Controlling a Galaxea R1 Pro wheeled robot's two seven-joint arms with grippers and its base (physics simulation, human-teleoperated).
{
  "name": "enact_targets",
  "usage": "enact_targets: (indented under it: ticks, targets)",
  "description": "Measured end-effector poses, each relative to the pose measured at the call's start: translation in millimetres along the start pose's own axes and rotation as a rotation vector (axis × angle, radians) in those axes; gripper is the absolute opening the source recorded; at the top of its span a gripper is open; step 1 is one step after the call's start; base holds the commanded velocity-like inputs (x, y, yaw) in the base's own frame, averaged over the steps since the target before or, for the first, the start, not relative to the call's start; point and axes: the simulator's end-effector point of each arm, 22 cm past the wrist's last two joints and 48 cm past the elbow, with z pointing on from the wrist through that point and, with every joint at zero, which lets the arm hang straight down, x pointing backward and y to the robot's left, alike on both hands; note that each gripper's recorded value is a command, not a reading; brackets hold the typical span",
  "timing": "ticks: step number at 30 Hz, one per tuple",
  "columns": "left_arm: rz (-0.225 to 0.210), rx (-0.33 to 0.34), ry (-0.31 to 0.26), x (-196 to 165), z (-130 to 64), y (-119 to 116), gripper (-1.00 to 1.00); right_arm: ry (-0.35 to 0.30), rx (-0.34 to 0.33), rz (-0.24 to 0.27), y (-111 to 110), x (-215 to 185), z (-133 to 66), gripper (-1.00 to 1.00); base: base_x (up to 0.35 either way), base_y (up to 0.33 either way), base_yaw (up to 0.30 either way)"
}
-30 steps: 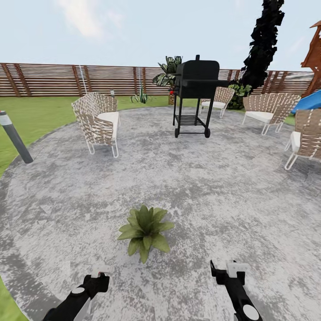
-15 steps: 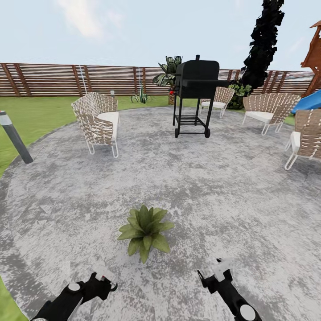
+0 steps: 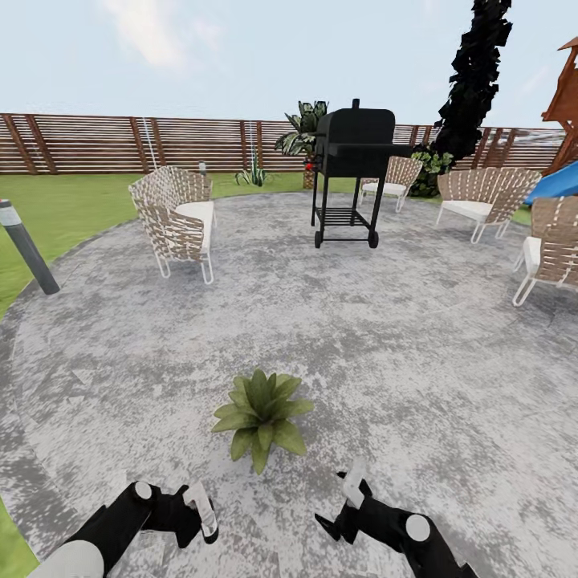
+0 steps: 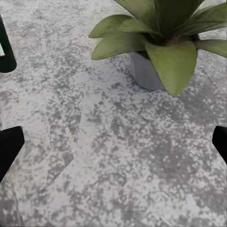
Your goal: Pick up the pesticide atomizer in the garden and spray insectifuge to fully cover both potted plants in the garden.
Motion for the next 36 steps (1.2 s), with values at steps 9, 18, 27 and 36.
enact_targets:
  ticks: [9, 18, 27, 36]
  targets:
    - [0.063, 0.065, 0.108, 10.4, -5.3, -5.5, -1.0, 0.035, -0.149, -0.155, 49.8, -30.8, 27.7, -1.0, 0.0, 0.0, 0.0]
    - [0.094, 0.113, 0.139, 12.0, -3.0, -18.8, -1.0, 0.016, -0.206, -0.152, 71.8, -42.9, 33.4, -1.0, 0.0, 0.0, 0.0]
    - [0.136, 0.124, 0.167, 12.5, 0.9, -25.2, -1.0, 0.011, -0.309, -0.191, 106.6, -50.2, 35.8, -1.0, 0.0, 0.0, 0.0]
    - [0.166, 0.166, 0.161, 7.3, 4.3, -38.3, -1.0, 0.011, -0.319, -0.201, 109.6, -50.9, 35.7, -1.0, 0.0, 0.0, 0.0]
